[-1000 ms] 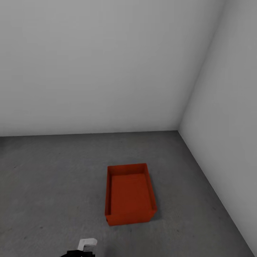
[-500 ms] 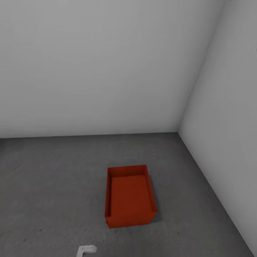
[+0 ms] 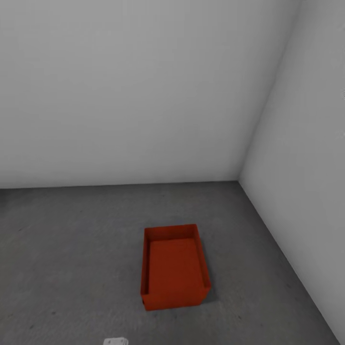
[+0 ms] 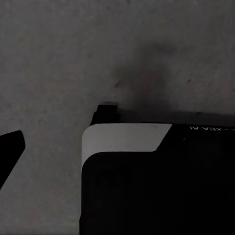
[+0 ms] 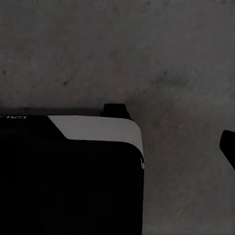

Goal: Move the two storage containers from the living room to the garage. In the garage, place one container on the floor and stack the other container on top of it (either order is fine).

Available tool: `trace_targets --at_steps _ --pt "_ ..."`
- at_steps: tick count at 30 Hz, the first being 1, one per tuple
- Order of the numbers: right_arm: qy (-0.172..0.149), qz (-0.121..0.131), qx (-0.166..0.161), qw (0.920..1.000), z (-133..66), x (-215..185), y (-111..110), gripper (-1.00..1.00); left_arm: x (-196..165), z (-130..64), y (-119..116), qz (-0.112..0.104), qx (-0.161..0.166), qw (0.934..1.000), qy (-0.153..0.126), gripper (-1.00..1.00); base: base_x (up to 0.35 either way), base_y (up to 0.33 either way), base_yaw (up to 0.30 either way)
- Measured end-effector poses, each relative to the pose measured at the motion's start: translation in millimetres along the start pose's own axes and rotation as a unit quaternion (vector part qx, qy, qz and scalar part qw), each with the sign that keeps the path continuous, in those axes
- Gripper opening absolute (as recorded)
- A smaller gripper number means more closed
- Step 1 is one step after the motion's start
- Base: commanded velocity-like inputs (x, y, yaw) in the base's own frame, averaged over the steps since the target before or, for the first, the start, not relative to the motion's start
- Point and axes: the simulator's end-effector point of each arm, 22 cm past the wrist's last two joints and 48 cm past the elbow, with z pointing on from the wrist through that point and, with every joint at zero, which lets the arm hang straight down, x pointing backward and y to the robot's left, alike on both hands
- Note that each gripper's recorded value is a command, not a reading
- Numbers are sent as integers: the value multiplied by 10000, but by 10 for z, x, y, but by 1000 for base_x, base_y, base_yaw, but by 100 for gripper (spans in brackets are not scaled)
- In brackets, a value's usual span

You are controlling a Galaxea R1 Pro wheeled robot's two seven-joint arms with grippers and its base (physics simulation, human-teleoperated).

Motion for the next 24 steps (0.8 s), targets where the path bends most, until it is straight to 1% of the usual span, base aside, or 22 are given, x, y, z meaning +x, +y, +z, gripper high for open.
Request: trace_targets --at_steps 9,18,21,24 --pt "-68 13 0 10000 -17 -59 1 100 -34 -28 0 -1 2 10000 -56 100 0 0 0" --pt "-137 22 1 9999 -35 -117 0 100 45 -44 1 9 3 10000 -40 100 0 0 0" --pt "-103 12 27 9999 -40 -78 -21 100 140 -42 10 12 -3 10000 10 100 0 0 0" --pt "-16 -9 33 10000 -55 66 -24 100 178 -45 20 15 -9 10000 25 100 0 0 0"
